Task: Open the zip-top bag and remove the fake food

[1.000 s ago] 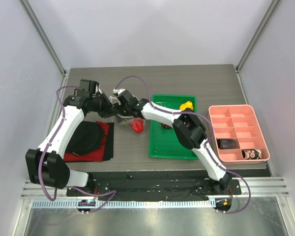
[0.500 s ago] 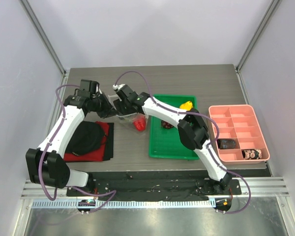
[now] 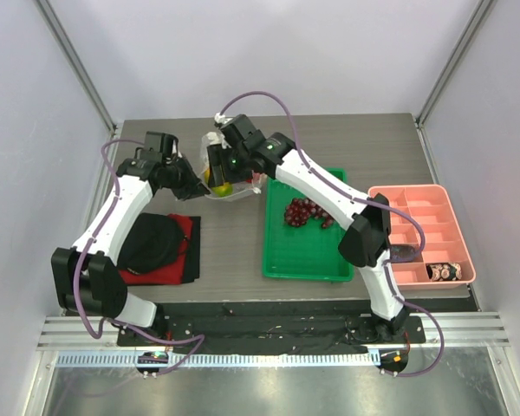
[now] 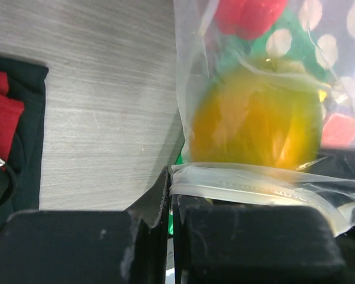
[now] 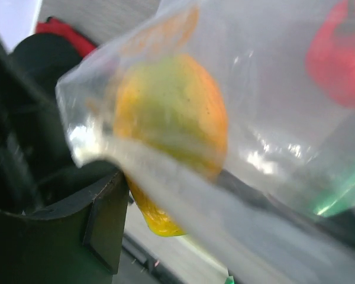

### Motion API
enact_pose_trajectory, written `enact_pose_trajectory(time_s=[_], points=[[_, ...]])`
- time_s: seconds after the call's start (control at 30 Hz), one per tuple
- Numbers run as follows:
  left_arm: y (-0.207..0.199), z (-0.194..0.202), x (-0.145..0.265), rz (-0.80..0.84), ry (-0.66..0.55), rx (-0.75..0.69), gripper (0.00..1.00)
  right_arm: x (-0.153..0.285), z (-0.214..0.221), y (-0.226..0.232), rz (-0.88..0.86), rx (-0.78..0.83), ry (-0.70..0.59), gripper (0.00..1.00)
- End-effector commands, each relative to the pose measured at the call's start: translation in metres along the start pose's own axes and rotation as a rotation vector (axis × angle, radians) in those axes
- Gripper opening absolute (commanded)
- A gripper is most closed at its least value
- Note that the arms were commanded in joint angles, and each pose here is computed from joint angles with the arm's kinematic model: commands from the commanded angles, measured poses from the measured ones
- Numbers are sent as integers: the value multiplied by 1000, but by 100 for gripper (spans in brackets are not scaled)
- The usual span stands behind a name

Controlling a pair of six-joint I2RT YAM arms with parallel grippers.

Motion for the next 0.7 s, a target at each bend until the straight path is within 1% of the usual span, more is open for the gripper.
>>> enact_pose_trajectory(time_s=[0.0, 0.03, 0.07, 0.13, 0.17, 0.3, 0.43, 0.47, 0.53, 0.57, 0.6, 0.67], points=[[-12, -18, 14, 11, -94, -33, 0, 52, -4, 11, -84, -81, 31, 4], [-14, -20, 17, 16, -108, -35, 0, 60, -4, 9, -82, -80, 24, 3], [-15, -21, 18, 14, -115, -34, 0, 59, 2, 3, -61, -72, 39, 2], [-17, -24, 19, 20, -123, -30, 0, 68, 4, 5, -81, -59, 41, 2], [-18, -25, 19, 24, -124, -29, 0, 70, 9, 11, -133, -56, 77, 1], [-19, -28, 16, 19, -114, -34, 0, 85, 14, 26, -237, -82, 124, 1], [-15, -30, 12, 1, -116, -33, 0, 113, 0, 36, -278, -67, 55, 2], [-14, -31, 12, -1, -117, -32, 0, 127, -5, 36, -271, -68, 17, 1], [-14, -33, 13, -7, -120, -32, 0, 141, -18, 24, -196, -98, -63, 1], [-17, -36, 17, -3, -130, -38, 0, 149, -19, 16, -156, -113, -82, 1], [-19, -38, 20, -1, -136, -44, 0, 166, -25, 6, -91, -131, -145, 1], [-28, -43, 30, 21, -151, -53, 0, 175, -19, -22, 10, -182, -155, 1]])
Point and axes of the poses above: each gripper's point midway between its finger pads, its own x axis back along the fingers, its own y axis along the line the jaws close on, z = x × y, the point moved 5 cm from there along x, back along the fingers, and after that the axes turned 4 degrees about -x, right-handed, at the moved point
